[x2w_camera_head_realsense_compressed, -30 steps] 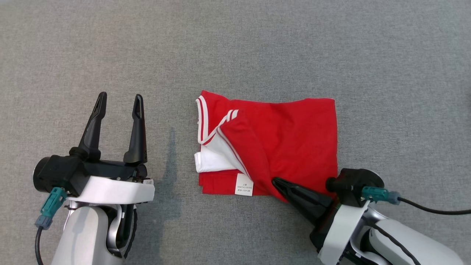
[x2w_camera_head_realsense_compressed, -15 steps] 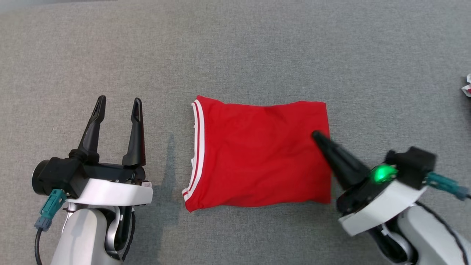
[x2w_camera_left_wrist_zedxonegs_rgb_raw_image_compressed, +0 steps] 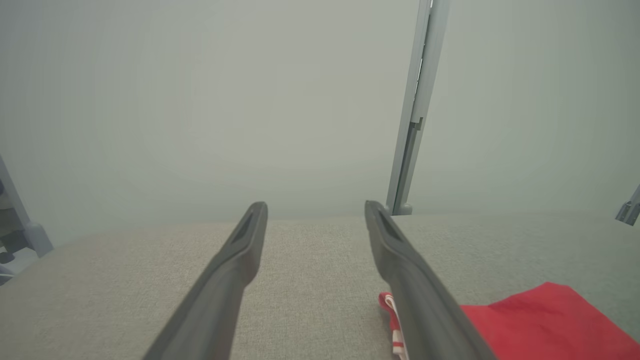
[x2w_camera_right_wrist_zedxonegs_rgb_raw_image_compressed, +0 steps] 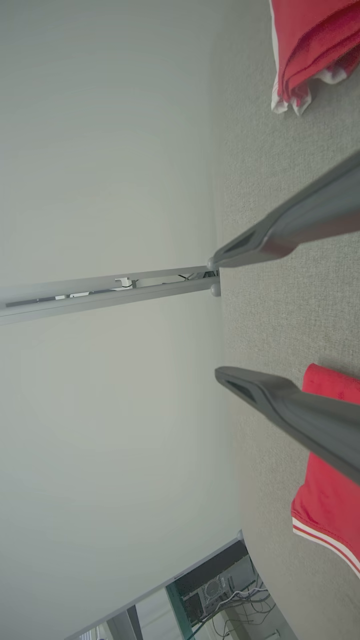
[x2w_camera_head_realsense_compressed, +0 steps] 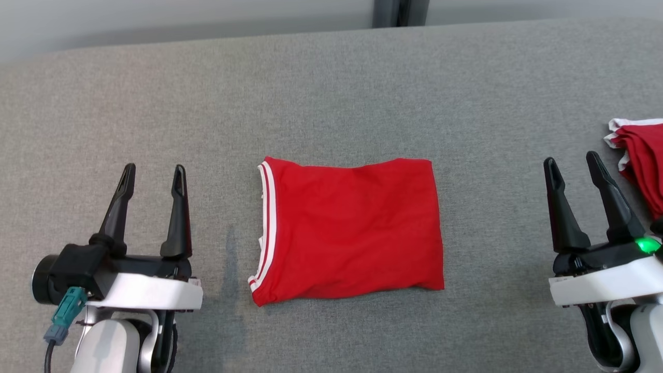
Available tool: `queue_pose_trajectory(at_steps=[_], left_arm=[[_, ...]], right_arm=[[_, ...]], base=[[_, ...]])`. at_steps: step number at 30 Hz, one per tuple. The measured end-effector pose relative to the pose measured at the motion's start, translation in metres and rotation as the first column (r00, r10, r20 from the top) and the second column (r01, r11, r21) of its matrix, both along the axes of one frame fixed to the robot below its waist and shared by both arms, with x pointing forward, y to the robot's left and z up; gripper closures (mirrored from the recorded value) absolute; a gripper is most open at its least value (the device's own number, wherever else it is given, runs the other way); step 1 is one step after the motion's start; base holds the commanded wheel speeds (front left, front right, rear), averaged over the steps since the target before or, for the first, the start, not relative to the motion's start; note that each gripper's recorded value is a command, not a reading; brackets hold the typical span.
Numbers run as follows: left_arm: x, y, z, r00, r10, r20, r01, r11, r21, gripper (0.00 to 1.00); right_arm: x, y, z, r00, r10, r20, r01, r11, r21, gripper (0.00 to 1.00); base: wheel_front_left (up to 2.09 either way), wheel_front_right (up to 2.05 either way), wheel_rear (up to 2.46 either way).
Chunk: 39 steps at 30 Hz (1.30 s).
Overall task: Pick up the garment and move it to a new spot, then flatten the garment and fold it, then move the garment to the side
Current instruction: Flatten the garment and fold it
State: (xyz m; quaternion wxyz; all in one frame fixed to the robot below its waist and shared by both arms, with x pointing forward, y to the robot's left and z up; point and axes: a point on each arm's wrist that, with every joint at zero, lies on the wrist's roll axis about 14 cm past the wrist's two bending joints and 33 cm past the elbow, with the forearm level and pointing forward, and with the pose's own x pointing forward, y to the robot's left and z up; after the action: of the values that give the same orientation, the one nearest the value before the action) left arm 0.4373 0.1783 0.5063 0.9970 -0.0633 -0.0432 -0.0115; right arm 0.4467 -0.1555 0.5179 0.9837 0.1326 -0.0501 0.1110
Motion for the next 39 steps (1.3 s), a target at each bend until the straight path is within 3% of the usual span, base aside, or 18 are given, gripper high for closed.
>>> queue_pose_trajectory(at_steps=[12, 25, 39], left_arm=[[-0.040, 0.011, 0.008, 1.000, 0.009, -0.024, -0.008, 0.999, 0.050, 0.00], [-0.078, 0.014, 0.011, 0.998, 0.012, -0.057, -0.008, 0.998, 0.063, 0.00], [-0.095, 0.013, 0.016, 0.997, 0.023, -0.070, -0.019, 0.998, 0.053, 0.00]], right_arm=[[-0.036, -0.010, 0.014, 0.999, -0.042, -0.012, 0.041, 0.995, -0.095, 0.00], [-0.076, -0.026, 0.017, 0.994, -0.095, -0.046, 0.089, 0.989, -0.116, 0.00], [-0.095, -0.032, 0.024, 0.991, -0.122, -0.048, 0.115, 0.986, -0.120, 0.00]], base=[[0.00, 0.00, 0.00], [0.00, 0.00, 0.00], [0.00, 0.00, 0.00]])
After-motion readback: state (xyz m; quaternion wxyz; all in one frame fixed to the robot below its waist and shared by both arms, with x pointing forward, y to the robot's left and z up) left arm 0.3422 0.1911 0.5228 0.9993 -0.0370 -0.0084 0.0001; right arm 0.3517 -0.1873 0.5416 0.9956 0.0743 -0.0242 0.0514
